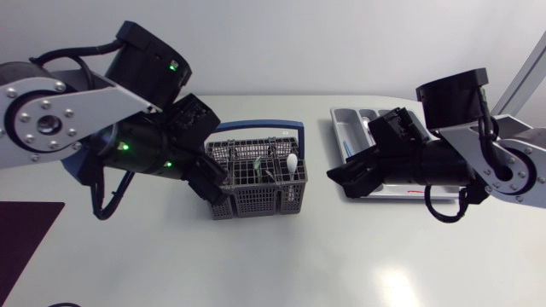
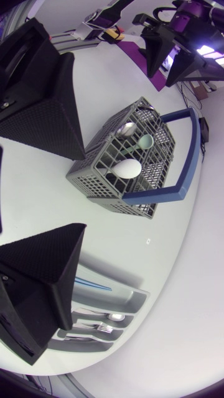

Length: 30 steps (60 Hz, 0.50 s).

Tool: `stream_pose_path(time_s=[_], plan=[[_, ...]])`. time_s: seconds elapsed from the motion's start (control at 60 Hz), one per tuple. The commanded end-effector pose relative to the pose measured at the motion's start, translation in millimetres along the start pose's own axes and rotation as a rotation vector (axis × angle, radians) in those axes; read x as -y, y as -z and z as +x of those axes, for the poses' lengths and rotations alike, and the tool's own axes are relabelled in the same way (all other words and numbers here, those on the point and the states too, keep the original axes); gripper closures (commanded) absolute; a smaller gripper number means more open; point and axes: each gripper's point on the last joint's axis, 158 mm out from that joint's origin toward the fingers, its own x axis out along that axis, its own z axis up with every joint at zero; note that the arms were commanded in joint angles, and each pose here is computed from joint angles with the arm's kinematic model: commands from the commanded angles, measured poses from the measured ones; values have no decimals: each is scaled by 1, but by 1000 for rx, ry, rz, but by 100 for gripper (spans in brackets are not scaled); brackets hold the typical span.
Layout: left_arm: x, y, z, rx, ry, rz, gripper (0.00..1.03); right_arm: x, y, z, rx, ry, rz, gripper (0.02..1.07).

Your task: Unload the cutlery basket into the drawer organizer.

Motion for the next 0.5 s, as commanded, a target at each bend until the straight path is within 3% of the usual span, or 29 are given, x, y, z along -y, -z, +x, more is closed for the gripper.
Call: stream_pose_path(time_s=[0.0, 0.483], plan=[[5, -2, 7, -24, -7, -27, 40, 0, 11, -2, -17, 6, -6, 32], [-7, -21, 9, -52, -84, -40, 35, -6, 9, -5, -12, -3, -29, 32]])
